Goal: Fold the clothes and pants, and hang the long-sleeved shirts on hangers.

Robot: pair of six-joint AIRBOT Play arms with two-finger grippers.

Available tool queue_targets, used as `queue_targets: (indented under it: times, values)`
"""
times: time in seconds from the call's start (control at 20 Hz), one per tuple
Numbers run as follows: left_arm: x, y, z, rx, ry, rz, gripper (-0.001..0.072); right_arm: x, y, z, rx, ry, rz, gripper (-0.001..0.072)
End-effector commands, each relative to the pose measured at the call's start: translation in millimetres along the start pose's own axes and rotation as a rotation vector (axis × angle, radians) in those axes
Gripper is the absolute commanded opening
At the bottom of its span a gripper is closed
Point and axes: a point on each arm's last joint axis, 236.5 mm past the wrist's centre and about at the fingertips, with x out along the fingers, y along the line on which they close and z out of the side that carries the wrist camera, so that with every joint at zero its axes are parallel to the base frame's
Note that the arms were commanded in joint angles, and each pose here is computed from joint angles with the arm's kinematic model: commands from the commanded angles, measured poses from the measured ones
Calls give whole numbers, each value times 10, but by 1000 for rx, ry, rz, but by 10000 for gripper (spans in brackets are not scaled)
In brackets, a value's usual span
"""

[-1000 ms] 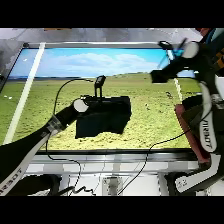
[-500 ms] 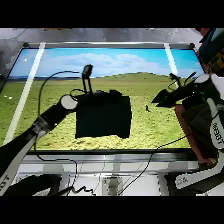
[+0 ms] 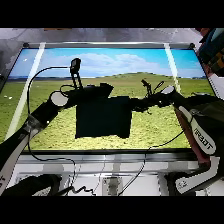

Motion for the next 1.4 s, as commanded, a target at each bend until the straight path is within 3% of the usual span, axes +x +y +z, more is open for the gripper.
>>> queue_targets:
  times: [0.0,0.3,0.35,0.45,0.5,0.55,0.75,1.0,1.15,1.35]
  values:
    - [-8,73,-15,63,10,29,704,181,-150,228,79,-117,-127,709]
    - [-23,237,-47,197,35,91,702,617,-163,-212,89,73,-97,679]
    - [-26,250,-40,197,33,94,702,693,-113,-222,72,81,-96,648]
    - [-35,278,-24,193,30,99,702,778,23,-71,-50,34,-104,359]
    - [-39,294,-14,192,29,102,702,786,109,38,-106,4,-105,151]
    - [-49,319,-2,189,28,106,702,763,195,156,-136,-25,-101,30]
    - [-213,556,119,155,24,143,701,192,515,787,-236,-173,-105,28]
    - [-863,1082,696,103,-114,265,701,-1686,530,1343,-189,-478,-258,28]
    - [-1279,1405,982,74,-204,350,701,-3020,429,1096,-74,-656,-400,28]
    - [-1704,1686,1192,45,-284,433,701,-4562,-123,-39,395,-856,-734,28]
